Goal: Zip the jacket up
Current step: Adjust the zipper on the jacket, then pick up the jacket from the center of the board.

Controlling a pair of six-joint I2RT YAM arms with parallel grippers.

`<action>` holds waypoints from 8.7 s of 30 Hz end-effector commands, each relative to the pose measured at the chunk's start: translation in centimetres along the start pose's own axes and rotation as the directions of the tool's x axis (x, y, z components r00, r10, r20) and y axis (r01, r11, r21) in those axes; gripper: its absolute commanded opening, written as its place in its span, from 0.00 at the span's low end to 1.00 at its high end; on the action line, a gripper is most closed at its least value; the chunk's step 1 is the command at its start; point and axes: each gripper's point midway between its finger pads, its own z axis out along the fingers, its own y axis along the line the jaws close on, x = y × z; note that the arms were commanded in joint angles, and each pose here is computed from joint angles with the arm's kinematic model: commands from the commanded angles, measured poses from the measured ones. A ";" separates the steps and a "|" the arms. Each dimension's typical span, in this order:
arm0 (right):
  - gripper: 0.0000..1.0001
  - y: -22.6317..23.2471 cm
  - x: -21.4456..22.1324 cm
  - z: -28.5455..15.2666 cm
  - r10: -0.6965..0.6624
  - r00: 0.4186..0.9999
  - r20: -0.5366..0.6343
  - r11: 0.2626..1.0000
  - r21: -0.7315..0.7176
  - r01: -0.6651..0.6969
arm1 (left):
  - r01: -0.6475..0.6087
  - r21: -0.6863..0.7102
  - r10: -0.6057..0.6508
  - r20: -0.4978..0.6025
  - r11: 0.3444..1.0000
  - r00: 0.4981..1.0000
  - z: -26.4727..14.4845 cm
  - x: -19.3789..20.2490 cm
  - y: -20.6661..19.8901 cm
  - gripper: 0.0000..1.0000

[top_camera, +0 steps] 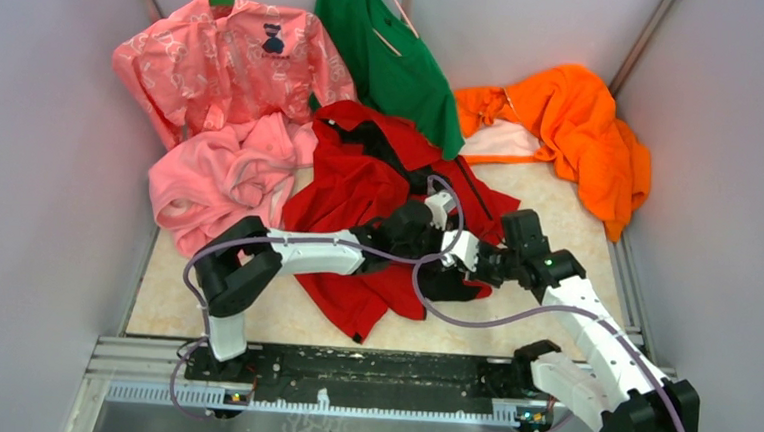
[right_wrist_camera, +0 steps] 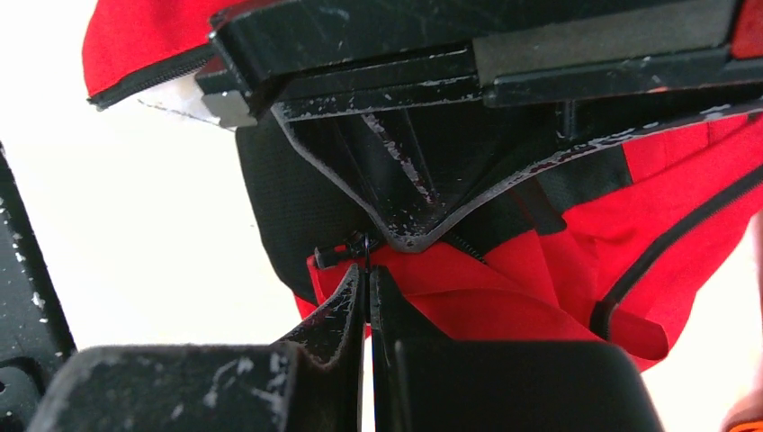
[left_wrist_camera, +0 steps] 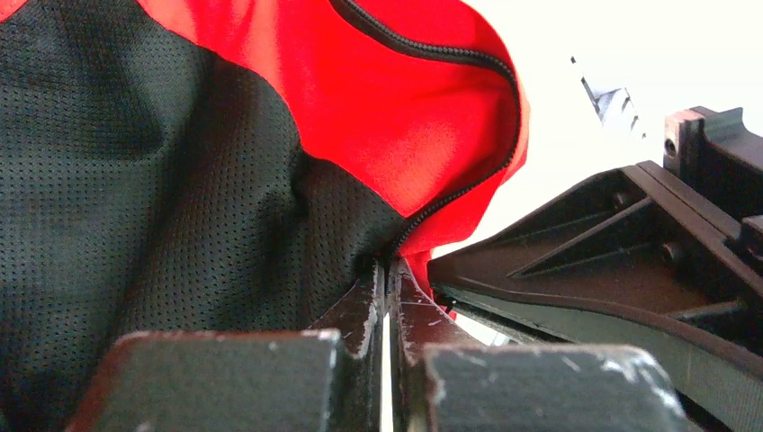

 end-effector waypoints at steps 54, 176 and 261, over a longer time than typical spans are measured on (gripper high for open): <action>0.00 5.6 5.6 -0.3 -0.213 0.916 -0.340 0.975 -0.134 0.177 | -0.101 0.010 0.092 0.317 0.995 0.944 0.2 -3.7 1.4 0.04; 0.60 8.4 -7.5 7.6 0.784 0.619 -0.046 0.531 -0.469 -0.706 | 0.043 0.159 -0.119 0.507 0.986 0.854 -21.2 1.9 2.5 0.91; 0.30 7.2 -14.0 2.0 0.633 0.764 0.122 0.513 -0.805 -0.297 | -0.023 0.497 -0.128 0.266 0.867 0.955 -14.6 3.2 -0.4 0.01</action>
